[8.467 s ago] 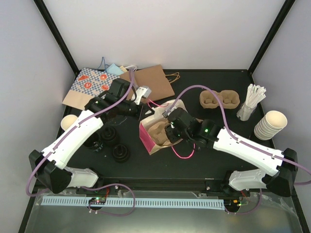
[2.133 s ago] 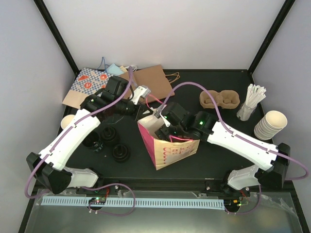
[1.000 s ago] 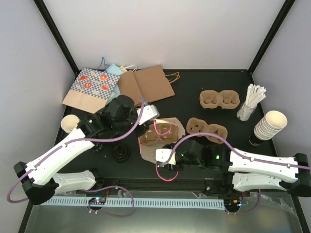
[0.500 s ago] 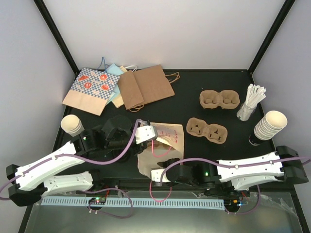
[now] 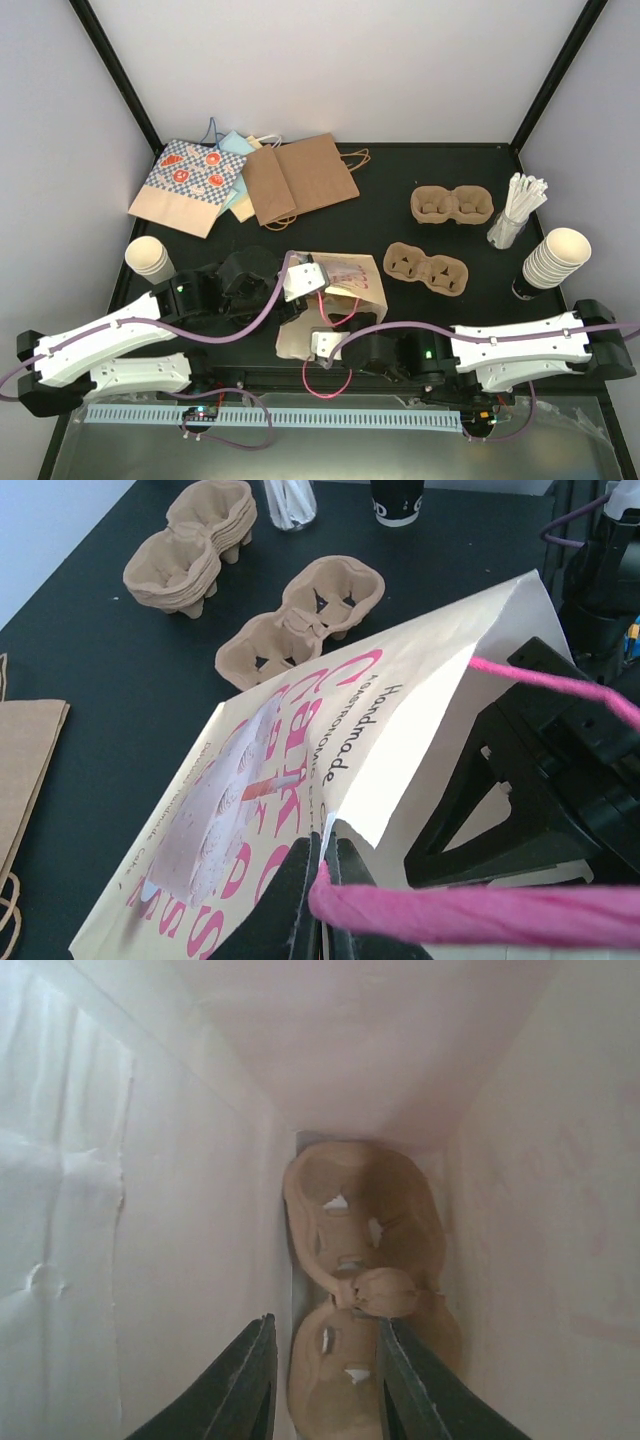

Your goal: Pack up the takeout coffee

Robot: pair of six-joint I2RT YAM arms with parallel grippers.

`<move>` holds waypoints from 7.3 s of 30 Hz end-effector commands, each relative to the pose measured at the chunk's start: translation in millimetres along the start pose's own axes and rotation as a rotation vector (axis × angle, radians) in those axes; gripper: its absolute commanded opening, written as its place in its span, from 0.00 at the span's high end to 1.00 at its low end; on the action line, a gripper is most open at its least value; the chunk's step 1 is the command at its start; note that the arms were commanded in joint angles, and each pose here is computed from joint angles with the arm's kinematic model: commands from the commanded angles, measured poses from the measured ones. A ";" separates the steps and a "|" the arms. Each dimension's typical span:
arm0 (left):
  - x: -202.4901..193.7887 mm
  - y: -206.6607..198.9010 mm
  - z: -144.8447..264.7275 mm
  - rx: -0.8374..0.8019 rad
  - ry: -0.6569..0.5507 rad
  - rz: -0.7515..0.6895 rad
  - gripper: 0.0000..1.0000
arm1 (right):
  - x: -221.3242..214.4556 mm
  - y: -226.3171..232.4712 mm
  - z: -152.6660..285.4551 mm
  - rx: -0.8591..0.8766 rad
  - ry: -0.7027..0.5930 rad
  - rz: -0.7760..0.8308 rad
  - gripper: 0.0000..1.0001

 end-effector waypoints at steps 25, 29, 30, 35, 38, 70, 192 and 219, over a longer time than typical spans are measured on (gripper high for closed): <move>19.8 2.2 7.6 0.009 -0.076 0.039 0.98 | -10.8 -16.7 -35.5 -0.067 0.208 0.139 0.99; 20.4 0.8 7.5 0.002 -0.078 0.033 0.98 | -10.5 -15.7 -37.9 -0.052 0.224 0.132 0.99; 19.8 0.5 6.7 0.001 -0.075 0.032 0.98 | -6.5 -17.5 -36.5 -0.047 0.215 0.120 0.99; 17.0 -1.0 3.3 -0.003 -0.059 0.026 0.98 | 15.6 -29.6 -22.1 -0.042 0.154 0.097 0.99; 16.7 -3.0 0.1 -0.009 -0.060 0.023 0.98 | 20.9 -35.5 -17.9 -0.053 0.158 0.110 0.99; 0.7 10.4 -9.1 0.099 0.064 -0.002 0.98 | 41.5 -46.5 25.9 0.096 0.179 0.001 0.67; -23.6 -13.0 -5.6 0.008 -0.010 -0.033 0.95 | -27.4 -11.5 -96.9 -0.162 0.258 0.035 0.99; -22.7 -24.3 -5.1 -0.003 0.007 0.026 0.96 | -54.7 20.7 -86.8 -0.146 0.349 0.064 0.99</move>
Point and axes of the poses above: each gripper's point midway between its finger pads, its own z axis back along the fingers, its own y axis along the line the jaws close on, x = y × z, the point moved 3 cm from there along z, back along the fingers, and after that the axes turned 13 degrees about -z, right-handed, at the moved point
